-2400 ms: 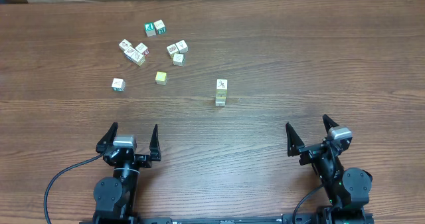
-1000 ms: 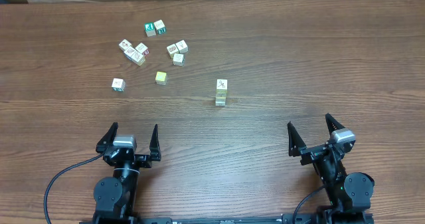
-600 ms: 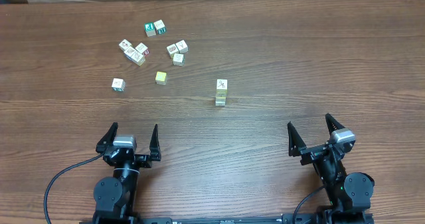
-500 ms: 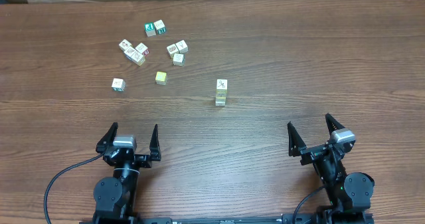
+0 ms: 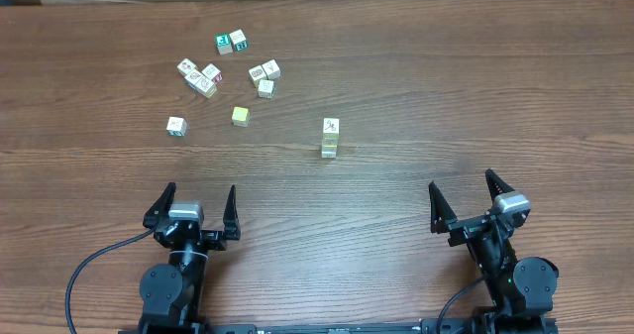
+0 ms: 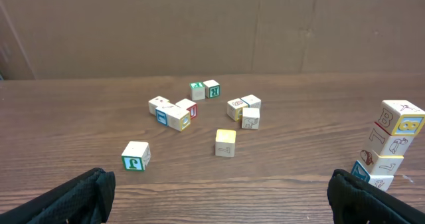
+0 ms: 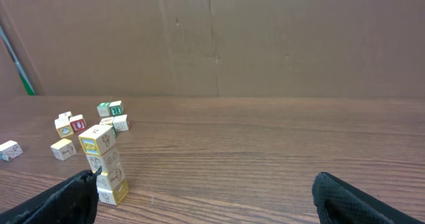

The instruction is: Form a tower

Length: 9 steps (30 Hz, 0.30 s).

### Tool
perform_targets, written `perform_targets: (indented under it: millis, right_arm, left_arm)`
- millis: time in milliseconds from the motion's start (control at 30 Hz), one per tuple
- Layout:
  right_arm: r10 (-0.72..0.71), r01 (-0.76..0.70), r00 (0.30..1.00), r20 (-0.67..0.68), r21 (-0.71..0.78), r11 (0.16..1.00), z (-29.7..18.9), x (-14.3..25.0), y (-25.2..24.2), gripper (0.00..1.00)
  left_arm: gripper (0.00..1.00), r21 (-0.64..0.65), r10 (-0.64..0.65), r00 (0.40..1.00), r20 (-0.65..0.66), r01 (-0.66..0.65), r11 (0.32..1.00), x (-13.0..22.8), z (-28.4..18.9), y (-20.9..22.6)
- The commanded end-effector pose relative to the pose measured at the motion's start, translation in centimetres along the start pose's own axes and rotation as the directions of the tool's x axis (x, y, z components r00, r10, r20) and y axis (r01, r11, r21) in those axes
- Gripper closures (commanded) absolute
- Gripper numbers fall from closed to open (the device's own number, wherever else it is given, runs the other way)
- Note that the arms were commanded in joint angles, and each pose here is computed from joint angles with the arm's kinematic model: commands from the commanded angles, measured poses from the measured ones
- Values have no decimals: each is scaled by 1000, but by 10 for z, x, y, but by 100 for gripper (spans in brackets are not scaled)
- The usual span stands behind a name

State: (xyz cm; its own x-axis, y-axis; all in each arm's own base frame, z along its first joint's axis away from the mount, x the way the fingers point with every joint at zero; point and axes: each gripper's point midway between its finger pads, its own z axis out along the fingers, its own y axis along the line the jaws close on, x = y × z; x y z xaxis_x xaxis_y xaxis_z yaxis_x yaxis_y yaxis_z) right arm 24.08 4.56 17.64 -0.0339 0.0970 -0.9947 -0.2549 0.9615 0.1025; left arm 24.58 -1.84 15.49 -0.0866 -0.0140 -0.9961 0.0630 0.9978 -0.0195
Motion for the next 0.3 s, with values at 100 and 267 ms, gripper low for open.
perform_targets:
  millis: [100,267]
  right_arm:
    - [5,-5,1000,7,17,1000,0,1,-4,0]
    - [5,-5,1000,7,17,1000,0,1,-4,0]
  left_arm:
    - [0,8,15,1000,11,-15,1000,-1,0,-1]
    - [0,8,15,1000,11,-15,1000,-1,0,-1]
